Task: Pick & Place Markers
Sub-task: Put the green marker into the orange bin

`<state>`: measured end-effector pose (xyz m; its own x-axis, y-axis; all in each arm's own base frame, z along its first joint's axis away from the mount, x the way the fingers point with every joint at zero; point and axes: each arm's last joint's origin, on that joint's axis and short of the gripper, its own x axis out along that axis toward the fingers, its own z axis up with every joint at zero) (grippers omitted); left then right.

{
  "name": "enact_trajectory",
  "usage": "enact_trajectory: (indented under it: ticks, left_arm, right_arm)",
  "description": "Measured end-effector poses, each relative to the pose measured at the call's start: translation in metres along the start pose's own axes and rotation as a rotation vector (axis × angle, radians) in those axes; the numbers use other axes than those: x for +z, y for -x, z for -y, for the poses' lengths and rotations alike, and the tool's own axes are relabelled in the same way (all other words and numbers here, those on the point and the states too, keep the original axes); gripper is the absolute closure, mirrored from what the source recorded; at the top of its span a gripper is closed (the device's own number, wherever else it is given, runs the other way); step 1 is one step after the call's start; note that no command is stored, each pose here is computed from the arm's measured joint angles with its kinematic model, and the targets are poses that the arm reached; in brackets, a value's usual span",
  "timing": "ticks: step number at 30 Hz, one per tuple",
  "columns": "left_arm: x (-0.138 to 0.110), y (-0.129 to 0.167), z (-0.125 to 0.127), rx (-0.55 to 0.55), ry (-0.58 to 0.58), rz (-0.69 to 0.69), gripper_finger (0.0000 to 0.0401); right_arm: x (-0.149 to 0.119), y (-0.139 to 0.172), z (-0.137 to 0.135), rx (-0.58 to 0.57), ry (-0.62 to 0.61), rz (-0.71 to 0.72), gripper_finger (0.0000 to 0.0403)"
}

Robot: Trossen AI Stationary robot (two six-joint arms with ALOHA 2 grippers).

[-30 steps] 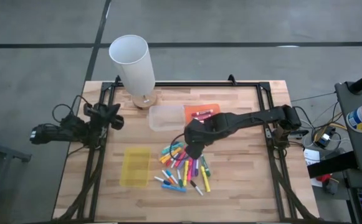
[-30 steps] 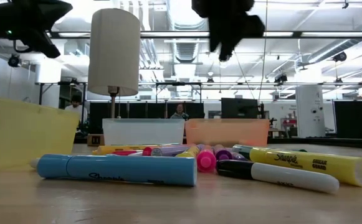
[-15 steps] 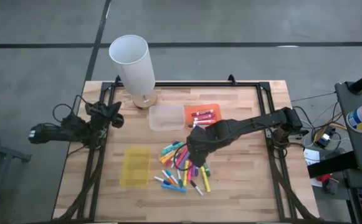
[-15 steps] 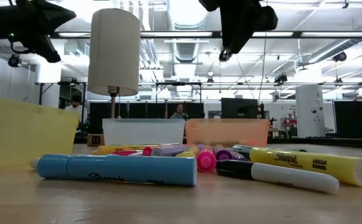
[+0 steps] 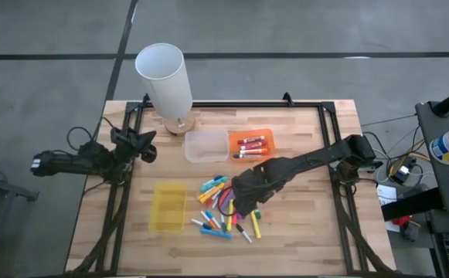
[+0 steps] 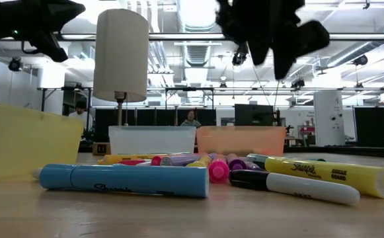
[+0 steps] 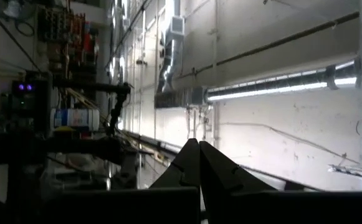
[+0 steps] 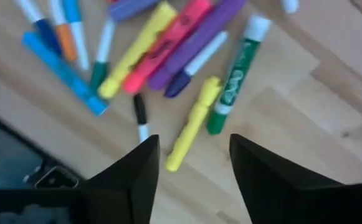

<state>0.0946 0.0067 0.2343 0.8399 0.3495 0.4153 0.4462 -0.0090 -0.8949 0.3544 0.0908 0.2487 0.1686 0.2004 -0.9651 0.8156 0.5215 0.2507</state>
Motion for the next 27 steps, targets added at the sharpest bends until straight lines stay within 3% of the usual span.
enact_trajectory:
  ticks: [8,16,27]
  left_arm:
    - [-0.001,0.000,0.000,-0.001,0.026,-0.050,0.0401]
    - [-0.003,0.000,0.000,0.000,0.034,-0.098,0.0401]
    - [-0.003,0.000,0.000,0.001,0.034,-0.105,0.0401]
  right_arm:
    - [0.002,-0.029,0.023,-0.131,-0.077,0.055,0.0212]
    - [0.008,-0.055,0.026,-0.004,-0.096,0.078,0.0216]
    - [0.010,-0.073,0.038,-0.035,-0.144,0.074,0.0220]
